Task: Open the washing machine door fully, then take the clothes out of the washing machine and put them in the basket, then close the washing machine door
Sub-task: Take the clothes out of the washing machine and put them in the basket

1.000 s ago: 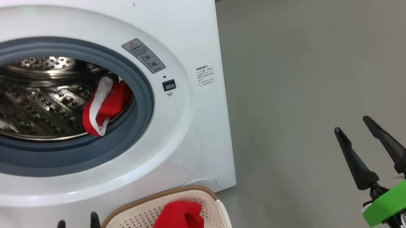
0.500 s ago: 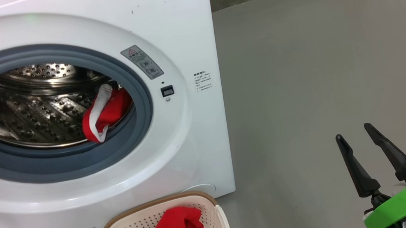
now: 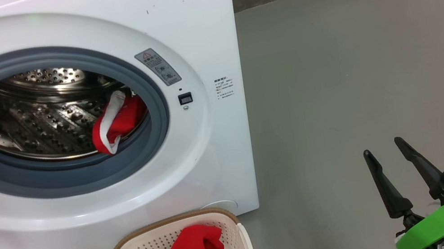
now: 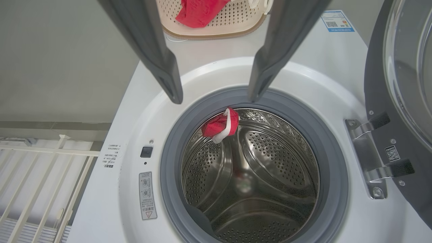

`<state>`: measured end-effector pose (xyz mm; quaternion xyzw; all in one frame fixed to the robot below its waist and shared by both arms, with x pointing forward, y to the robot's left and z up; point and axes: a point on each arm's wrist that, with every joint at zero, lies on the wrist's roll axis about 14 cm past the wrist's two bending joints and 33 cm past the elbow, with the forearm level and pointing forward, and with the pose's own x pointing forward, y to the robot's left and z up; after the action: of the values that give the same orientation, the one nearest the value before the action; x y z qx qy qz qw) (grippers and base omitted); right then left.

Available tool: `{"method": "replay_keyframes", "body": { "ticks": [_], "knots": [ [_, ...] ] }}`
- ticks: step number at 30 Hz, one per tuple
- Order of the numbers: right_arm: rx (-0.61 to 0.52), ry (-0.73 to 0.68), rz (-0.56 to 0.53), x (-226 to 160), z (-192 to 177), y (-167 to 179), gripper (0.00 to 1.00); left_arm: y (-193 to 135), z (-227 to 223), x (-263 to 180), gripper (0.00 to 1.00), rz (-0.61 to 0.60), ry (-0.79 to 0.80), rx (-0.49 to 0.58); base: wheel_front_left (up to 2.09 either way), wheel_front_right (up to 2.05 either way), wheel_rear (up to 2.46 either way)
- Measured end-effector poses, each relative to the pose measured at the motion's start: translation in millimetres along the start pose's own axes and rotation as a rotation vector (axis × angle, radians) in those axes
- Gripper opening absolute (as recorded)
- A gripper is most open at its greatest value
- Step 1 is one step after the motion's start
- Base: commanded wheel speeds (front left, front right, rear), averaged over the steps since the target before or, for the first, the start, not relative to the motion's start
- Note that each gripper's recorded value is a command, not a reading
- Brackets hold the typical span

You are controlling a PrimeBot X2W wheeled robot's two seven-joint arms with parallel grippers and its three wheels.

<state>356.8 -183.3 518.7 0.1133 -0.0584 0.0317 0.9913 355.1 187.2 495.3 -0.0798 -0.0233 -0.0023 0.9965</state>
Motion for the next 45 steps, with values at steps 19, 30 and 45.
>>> {"method": "replay_keyframes", "body": {
  "ticks": [19,30,45],
  "knots": [
    [-0.017,0.034,0.028,2.2,-9.5,3.7,1.00,-2.3,-10.8,5.9,1.00,0.004,0.032,-0.016,0.00,0.00,0.00],
    [-0.019,0.087,0.051,16.9,-28.1,7.4,1.00,-8.4,-0.3,66.8,1.00,-0.017,0.004,-0.042,0.00,0.00,0.00],
    [-0.030,0.120,0.103,59.7,-48.2,14.0,1.00,-10.2,-6.6,157.1,1.00,-0.038,0.031,-0.068,0.00,0.00,0.00]
  ]
}}
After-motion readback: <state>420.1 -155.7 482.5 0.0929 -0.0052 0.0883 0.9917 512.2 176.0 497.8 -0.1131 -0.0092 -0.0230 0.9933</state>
